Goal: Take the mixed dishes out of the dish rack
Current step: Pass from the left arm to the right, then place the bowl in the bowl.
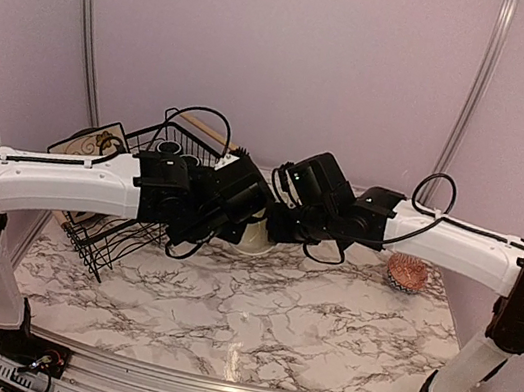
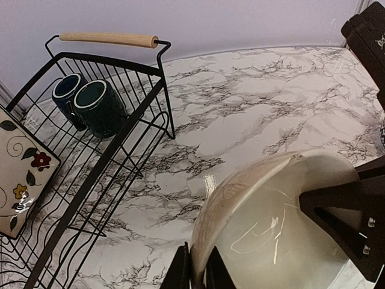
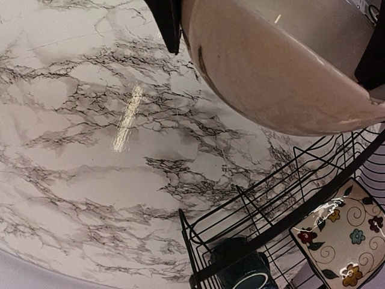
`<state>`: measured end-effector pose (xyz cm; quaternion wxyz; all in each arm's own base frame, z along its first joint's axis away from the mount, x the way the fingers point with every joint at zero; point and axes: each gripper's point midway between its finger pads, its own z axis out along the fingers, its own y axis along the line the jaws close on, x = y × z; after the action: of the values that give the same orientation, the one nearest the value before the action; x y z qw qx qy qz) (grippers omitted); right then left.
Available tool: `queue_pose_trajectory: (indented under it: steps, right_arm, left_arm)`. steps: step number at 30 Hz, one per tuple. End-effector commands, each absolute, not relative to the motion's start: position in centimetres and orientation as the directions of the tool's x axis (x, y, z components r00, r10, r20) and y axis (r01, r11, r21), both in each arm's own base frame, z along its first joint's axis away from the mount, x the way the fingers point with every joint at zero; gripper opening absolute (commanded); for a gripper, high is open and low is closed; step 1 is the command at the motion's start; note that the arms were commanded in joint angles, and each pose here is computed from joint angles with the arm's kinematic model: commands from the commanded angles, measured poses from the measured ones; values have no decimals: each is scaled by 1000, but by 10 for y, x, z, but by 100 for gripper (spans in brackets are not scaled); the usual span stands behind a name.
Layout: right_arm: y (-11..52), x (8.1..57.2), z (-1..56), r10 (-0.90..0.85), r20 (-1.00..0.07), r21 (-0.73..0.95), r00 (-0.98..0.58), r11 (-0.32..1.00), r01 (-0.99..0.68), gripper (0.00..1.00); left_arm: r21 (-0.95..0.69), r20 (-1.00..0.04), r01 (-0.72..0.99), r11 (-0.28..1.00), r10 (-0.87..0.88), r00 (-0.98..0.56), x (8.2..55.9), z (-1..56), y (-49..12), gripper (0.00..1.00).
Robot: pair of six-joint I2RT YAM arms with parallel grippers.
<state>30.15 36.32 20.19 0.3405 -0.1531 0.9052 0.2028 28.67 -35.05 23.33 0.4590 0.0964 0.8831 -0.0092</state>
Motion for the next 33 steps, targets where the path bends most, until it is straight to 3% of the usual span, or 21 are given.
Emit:
queue_pose_trajectory:
  steps: [1, 6, 12, 16, 24, 33]
  right_arm:
    - [359, 298, 205, -169, -692, 229, -702, 871, -435, 0]
    - [352, 301, 207, -151, -700, 235, -698, 874, -425, 0]
    - [328, 304, 202, -96, -685, 300, -722, 867, -399, 0]
    - [287, 314, 199, -28, -681, 301, -731, 900, -315, 0]
    - [157, 345, 209, 193, -699, 278, -688, 961, -13, 0]
    - [30, 367, 196, 489, -595, 345, -638, 872, 347, 0]
  left_arm:
    - [44, -836, 175, 984, 132, -533, 291, 251, -356, 0]
    - [40, -835, 193, 980, 138, -532, 288, 257, -352, 53]
    - [2, -865, 222, 975, 113, -488, 283, 273, -342, 74]
    - [-55, -884, 220, 974, 55, -463, 279, 282, -329, 79]
    - [-138, -902, 204, 969, -38, -429, 272, 296, -302, 80]
    - [-149, -898, 198, 969, -49, -438, 268, 292, -295, 80]
